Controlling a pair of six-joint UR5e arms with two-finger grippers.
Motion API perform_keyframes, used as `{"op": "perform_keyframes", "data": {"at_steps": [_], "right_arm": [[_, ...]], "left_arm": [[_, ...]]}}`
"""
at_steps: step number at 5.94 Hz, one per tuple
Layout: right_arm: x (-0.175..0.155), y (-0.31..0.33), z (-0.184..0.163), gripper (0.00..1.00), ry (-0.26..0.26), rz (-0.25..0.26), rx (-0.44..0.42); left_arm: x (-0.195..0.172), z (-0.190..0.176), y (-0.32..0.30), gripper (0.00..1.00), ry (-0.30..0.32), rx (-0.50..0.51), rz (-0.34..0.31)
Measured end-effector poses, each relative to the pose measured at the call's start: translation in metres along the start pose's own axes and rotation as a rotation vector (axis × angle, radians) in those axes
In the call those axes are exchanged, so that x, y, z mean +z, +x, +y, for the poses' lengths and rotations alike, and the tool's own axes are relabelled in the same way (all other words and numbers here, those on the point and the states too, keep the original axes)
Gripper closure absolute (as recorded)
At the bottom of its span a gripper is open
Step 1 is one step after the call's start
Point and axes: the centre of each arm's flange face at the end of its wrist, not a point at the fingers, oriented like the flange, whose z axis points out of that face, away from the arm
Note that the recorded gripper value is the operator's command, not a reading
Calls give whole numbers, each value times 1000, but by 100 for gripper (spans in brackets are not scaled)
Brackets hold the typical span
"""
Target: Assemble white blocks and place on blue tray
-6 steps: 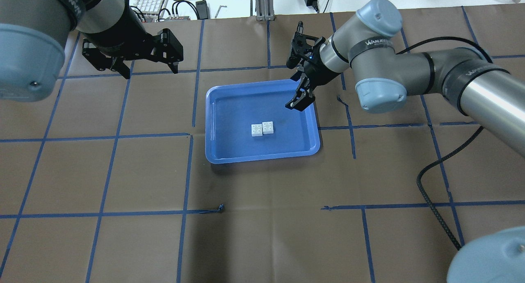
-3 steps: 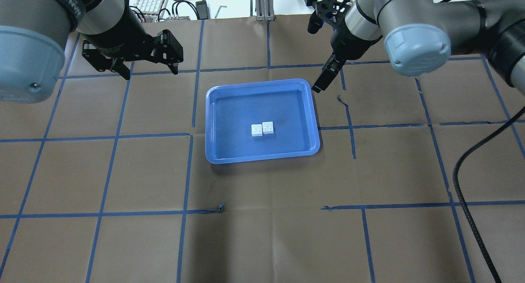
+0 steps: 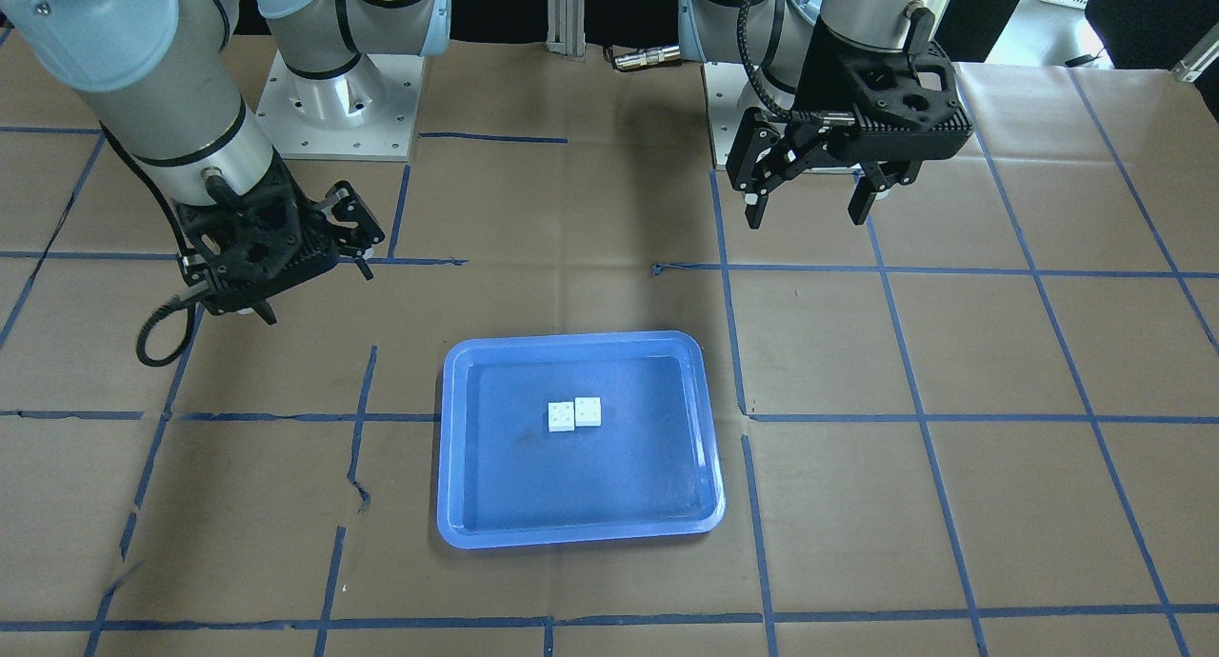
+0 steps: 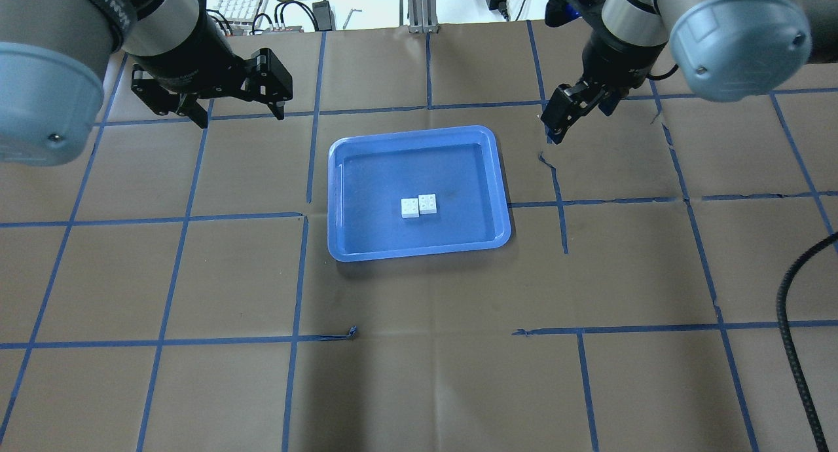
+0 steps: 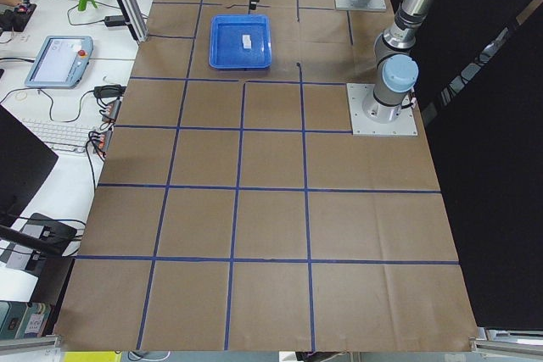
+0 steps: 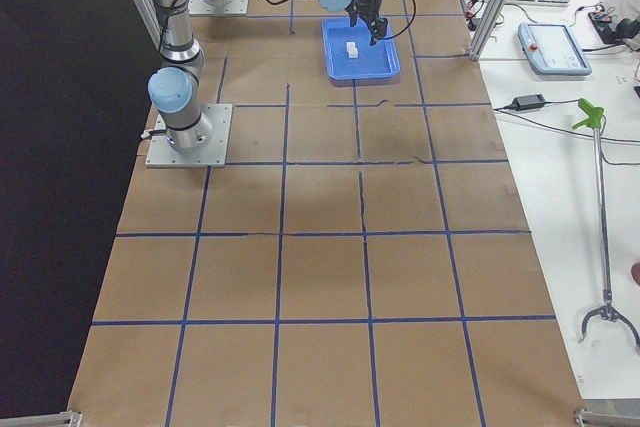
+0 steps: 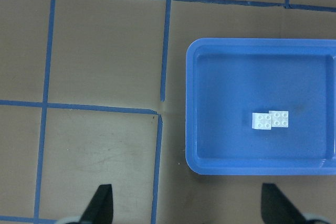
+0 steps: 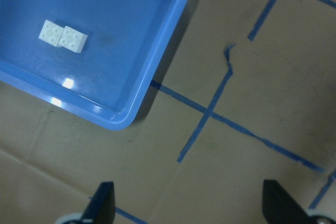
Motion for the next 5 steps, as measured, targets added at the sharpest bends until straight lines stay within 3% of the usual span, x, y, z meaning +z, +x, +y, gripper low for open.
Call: {"op": "perform_keyframes", "data": {"at_steps": [1, 2, 3, 5], "right_arm": [[-21, -2, 11, 0, -22, 18, 177], [-41, -8, 23, 0, -38, 24, 299], [-57, -14, 36, 0, -41, 27, 359], [-64, -18, 43, 0, -39, 31, 383]], "left_arm": [[0, 0, 0, 0, 1, 0, 0], [0, 0, 0, 0, 1, 0, 0], [-1, 0, 0, 0, 1, 0, 0], [-1, 0, 0, 0, 1, 0, 0]]}}
